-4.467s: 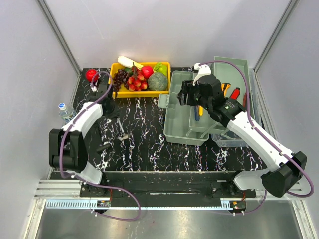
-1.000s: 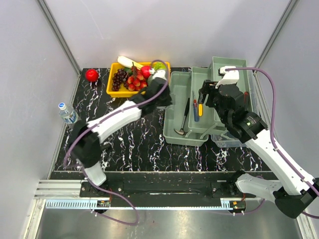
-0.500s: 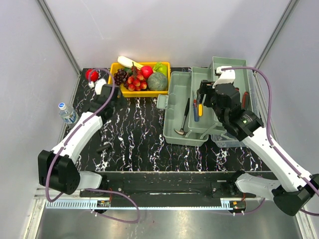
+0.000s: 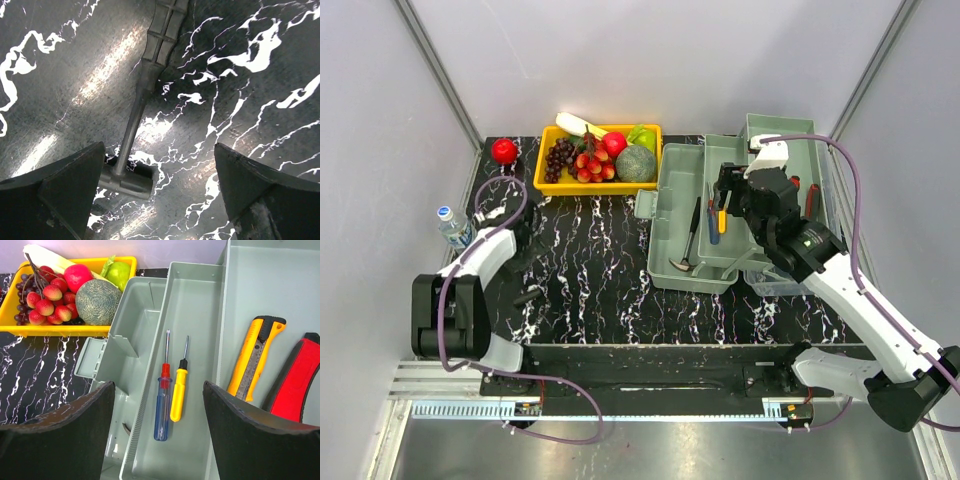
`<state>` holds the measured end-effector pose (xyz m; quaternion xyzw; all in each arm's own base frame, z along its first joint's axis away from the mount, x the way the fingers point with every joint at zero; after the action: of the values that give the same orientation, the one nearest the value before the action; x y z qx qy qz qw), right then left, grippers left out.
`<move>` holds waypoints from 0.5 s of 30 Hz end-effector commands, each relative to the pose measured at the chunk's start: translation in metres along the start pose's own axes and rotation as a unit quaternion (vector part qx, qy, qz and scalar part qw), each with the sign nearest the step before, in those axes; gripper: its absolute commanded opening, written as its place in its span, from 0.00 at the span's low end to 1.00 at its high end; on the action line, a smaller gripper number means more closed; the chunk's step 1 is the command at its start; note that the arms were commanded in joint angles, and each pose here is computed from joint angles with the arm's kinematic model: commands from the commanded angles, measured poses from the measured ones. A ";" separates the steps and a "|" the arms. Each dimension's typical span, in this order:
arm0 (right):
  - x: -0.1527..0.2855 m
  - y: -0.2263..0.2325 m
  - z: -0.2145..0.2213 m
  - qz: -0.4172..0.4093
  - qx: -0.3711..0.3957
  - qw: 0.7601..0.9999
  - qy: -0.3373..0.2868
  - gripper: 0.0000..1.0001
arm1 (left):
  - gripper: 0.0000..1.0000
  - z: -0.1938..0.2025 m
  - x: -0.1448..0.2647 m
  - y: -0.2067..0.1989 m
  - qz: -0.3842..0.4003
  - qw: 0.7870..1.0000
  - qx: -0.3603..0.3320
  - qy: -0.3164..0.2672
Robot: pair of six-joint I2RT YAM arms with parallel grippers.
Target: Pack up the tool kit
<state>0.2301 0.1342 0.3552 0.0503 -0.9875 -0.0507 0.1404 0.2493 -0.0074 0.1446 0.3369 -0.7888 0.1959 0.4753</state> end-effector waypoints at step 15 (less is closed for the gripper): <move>0.001 -0.005 -0.005 0.021 -0.012 0.999 -0.029 0.77 | 0.51 0.027 -0.043 -0.011 0.051 0.997 0.015 0.053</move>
<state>0.2300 0.1326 0.3458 0.0406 -0.9871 -0.0430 0.1489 0.2563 -0.0098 0.1032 0.3220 -0.7818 0.2203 0.4863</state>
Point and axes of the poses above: each gripper's point midway between its finger pads, its own x axis back along the fingers, its own y axis along the line the jaws close on, z = x × y, the point moved 10 cm from there along x, back along the fingers, and after that the axes turned 1 degree about x, right-handed, at the moved point
